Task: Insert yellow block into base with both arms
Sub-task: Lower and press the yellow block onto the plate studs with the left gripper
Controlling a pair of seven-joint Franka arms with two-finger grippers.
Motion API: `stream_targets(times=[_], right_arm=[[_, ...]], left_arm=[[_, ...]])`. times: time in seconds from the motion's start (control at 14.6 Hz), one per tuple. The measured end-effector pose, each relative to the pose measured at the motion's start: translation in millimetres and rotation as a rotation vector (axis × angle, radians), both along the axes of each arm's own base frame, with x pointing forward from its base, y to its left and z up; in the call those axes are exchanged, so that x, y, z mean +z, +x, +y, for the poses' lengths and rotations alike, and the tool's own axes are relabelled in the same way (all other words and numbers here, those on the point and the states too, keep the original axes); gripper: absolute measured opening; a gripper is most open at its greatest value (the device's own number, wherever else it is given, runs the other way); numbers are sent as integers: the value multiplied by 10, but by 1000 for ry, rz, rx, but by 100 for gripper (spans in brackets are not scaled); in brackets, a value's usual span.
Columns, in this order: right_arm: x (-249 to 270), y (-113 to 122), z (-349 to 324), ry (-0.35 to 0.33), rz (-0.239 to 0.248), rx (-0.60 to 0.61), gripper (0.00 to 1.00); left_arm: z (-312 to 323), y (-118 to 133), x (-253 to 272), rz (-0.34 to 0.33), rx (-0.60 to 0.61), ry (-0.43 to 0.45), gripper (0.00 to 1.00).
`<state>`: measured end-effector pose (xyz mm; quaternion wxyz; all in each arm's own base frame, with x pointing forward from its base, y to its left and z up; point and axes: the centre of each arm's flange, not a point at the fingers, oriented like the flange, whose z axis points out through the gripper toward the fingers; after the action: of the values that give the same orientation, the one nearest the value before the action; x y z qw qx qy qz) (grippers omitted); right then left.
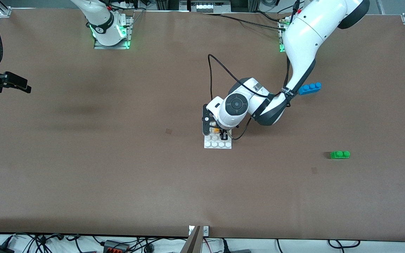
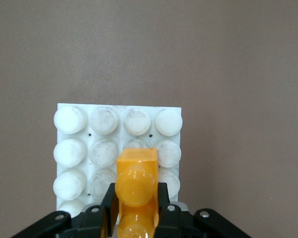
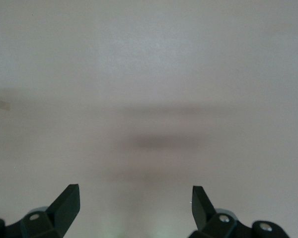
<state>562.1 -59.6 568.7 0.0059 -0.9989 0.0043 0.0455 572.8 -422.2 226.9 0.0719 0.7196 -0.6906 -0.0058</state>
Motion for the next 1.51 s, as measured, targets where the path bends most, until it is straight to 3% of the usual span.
stream_targets(times=[0.82, 1.1, 1.37, 1.51], right_arm=[[-1, -2, 2, 0, 2, 0, 100], [-3, -2, 28, 1, 4, 5, 100], [-3, 7, 116, 3, 4, 20, 100], [-3, 7, 122, 6, 3, 20, 100]], left_arm=[[-72, 10, -79, -7, -11, -18, 35], [-46, 65, -19, -7, 14, -14, 67], [70, 259, 379, 46, 50, 53, 100], [240, 423, 684, 67, 88, 74, 100]])
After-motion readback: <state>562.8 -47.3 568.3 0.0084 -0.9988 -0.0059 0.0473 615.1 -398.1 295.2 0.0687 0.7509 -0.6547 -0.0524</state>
